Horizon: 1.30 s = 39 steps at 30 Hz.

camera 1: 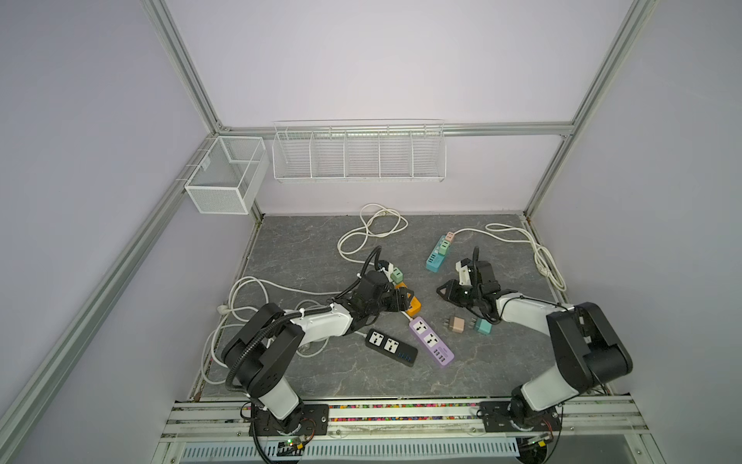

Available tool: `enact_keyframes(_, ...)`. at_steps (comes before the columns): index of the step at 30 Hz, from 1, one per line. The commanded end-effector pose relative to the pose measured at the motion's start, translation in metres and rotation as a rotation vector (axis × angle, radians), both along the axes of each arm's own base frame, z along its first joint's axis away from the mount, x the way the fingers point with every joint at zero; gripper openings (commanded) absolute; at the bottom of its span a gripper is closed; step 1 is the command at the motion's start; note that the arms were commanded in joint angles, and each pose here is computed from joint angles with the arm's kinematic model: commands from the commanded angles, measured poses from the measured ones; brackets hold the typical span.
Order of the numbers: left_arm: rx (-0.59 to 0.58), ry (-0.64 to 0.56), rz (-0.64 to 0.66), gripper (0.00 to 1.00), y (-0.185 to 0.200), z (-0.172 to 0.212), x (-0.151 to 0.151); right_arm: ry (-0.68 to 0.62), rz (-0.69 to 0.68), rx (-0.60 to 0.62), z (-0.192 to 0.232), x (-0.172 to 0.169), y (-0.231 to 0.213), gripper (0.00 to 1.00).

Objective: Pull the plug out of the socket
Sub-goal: 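Carry the pink plug away and set it on the table with the right gripper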

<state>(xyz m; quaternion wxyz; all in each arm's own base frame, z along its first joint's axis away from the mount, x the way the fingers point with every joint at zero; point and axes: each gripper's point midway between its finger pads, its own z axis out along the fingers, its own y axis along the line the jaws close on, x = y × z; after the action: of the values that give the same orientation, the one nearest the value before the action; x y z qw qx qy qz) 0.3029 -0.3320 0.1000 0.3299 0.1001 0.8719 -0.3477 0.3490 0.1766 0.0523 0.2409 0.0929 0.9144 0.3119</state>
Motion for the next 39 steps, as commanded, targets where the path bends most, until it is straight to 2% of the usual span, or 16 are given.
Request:
enact_keyframes(1, 0.018, -0.033, 0.006, 0.79, 0.003, 0.004, 0.002, -0.006, 0.002, 0.019, -0.002, 0.006, 0.004, 0.17)
enact_keyframes(11, 0.035, -0.044, 0.030, 0.79, 0.008, 0.004, 0.005, 0.030, -0.006, -0.015, -0.017, 0.004, -0.001, 0.24)
enact_keyframes(17, 0.042, -0.045, 0.040, 0.79, 0.010, 0.004, 0.006, 0.044, -0.013, -0.060, -0.018, -0.003, -0.008, 0.32)
enact_keyframes(26, 0.039, -0.053, 0.049, 0.79, 0.013, 0.008, 0.007, 0.080, -0.036, -0.134, -0.012, -0.011, -0.022, 0.51)
enact_keyframes(31, 0.024, -0.042, 0.083, 0.81, 0.023, 0.008, 0.012, 0.075, -0.067, -0.160, 0.006, -0.013, -0.029, 0.64)
enact_keyframes(39, -0.060, 0.006, 0.127, 0.80, 0.040, 0.005, 0.023, 0.017, -0.030, -0.291, 0.041, -0.019, -0.032, 0.74)
